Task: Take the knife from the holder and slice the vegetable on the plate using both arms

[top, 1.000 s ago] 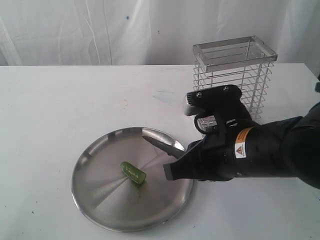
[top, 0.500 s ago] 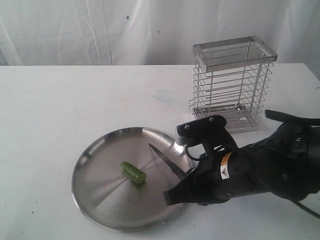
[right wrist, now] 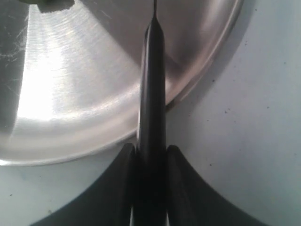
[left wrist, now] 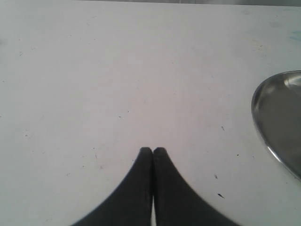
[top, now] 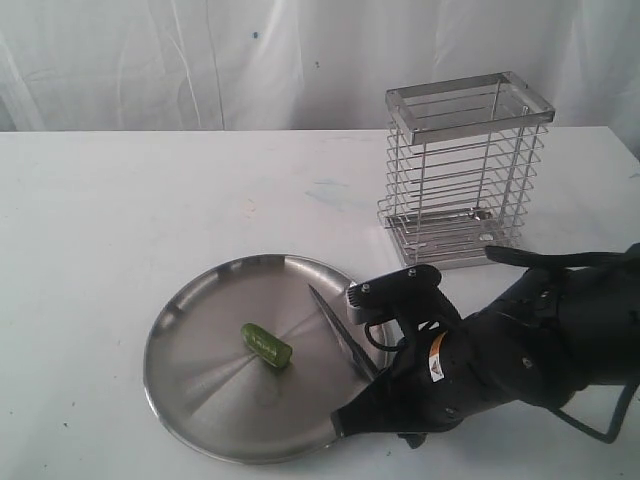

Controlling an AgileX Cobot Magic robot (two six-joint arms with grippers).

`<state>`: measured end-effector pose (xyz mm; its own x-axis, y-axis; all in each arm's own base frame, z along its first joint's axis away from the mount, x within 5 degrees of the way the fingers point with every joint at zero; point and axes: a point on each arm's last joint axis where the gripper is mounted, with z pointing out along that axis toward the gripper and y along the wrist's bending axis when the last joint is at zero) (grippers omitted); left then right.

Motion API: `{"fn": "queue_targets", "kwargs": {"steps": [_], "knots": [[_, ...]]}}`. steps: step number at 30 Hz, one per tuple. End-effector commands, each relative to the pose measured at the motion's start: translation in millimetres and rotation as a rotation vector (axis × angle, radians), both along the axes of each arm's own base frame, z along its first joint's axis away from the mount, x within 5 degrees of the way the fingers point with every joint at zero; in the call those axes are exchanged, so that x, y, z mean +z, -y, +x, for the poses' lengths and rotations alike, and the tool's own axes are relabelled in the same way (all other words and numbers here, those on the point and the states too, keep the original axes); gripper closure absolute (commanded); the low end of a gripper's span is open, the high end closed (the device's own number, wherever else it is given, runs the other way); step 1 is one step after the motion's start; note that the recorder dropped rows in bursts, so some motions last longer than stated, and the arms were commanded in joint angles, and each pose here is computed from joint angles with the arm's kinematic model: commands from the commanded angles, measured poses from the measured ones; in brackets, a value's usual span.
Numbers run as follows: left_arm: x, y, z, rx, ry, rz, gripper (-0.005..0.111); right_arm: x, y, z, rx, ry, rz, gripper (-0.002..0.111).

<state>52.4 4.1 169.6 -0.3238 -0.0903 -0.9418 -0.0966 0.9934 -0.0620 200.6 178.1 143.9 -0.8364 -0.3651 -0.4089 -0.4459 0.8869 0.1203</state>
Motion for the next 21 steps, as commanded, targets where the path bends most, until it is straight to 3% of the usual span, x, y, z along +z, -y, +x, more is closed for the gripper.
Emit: {"fn": "queue_targets", "kwargs": {"steps": [1,6,13,17,21], "knots": [[-1.4,0.0,-0.3,-0.002,-0.003,0.002,0.107,-1.9,2.6,0.6,0.004,-0.008,-0.015,0.108],[-1.4,0.0,-0.3,-0.002,-0.003,0.002,0.107,-2.0,2.8,0.4,0.006,-0.009,-0.017,0.108],[-1.4,0.0,-0.3,-0.002,-0.003,0.002,0.107,-2.7,3.8,-0.8,0.016,-0.02,-0.033,0.095],[-1.4,0.0,-0.3,-0.002,-0.003,0.002,0.107,-3.2,4.6,-1.7,0.065,-0.018,-0.059,0.097],[-1.4,0.0,-0.3,-0.002,-0.003,0.002,0.107,-2.8,4.2,-1.5,0.061,-0.019,-0.056,0.108]]}}
